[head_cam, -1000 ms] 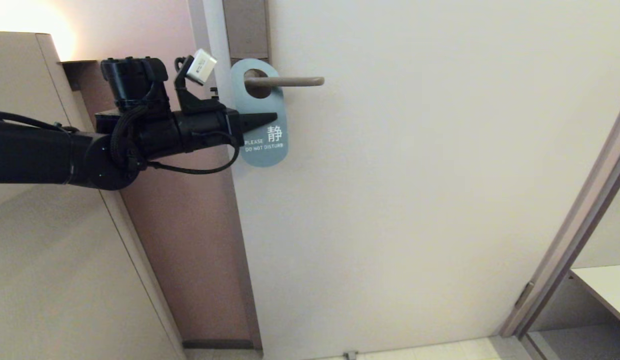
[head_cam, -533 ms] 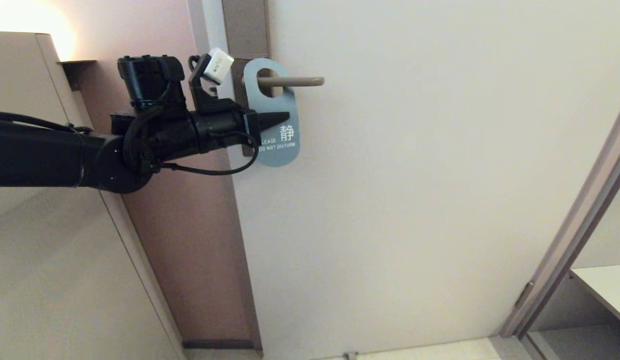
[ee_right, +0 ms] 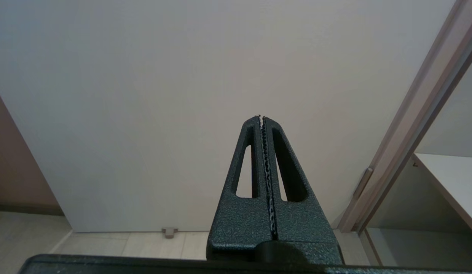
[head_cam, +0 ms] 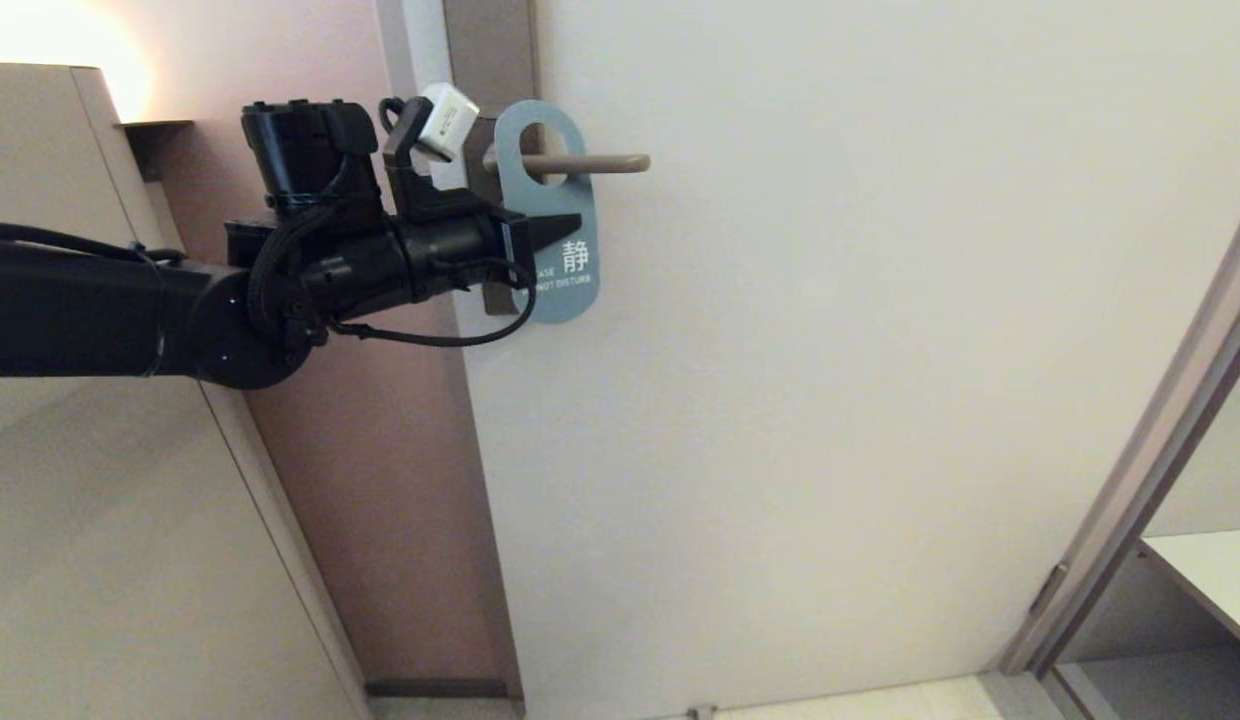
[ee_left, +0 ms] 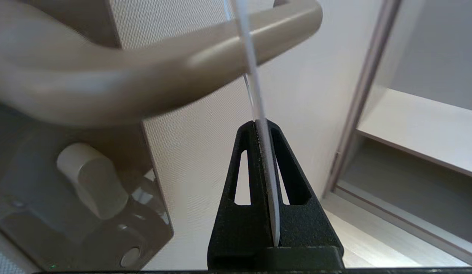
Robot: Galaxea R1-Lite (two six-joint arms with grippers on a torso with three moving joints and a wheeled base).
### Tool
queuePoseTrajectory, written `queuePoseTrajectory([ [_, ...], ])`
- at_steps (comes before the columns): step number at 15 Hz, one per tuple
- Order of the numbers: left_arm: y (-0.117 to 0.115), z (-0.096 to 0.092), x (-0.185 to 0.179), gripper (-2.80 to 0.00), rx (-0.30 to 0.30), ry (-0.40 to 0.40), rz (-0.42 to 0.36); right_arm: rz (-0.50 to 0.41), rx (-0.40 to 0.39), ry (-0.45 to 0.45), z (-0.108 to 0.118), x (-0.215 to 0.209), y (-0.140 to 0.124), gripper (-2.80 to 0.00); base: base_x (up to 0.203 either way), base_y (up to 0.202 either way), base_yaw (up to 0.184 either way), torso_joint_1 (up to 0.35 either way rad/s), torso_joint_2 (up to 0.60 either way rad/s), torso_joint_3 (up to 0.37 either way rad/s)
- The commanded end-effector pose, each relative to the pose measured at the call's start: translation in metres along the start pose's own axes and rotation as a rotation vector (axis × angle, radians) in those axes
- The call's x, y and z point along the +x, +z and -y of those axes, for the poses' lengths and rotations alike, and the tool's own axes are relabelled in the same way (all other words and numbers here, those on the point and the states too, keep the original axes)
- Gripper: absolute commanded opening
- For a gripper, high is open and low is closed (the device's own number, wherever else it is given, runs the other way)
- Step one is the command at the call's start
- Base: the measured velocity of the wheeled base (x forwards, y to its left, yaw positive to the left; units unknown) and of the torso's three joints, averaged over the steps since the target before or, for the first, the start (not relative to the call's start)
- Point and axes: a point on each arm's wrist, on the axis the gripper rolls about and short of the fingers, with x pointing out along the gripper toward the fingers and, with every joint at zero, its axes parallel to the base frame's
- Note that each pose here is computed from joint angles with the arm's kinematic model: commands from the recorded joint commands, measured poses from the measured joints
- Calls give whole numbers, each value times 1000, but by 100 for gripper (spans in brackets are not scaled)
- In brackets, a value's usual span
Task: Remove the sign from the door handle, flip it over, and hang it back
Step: Take down the sign
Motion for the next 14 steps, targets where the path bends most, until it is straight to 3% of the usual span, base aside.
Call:
queuePoseTrajectory([
  [1,2,5,1,-280,4,5,8,0,0,1,0,0,0,-280,0,0,0,0,0,0],
  [7,-1,15,9,-280,12,67,6,0,0,1,0,0,0,-280,0,0,0,0,0,0],
  [14,-22,6,22,-280,15,143,-40,0,0,1,0,0,0,-280,0,0,0,0,0,0],
])
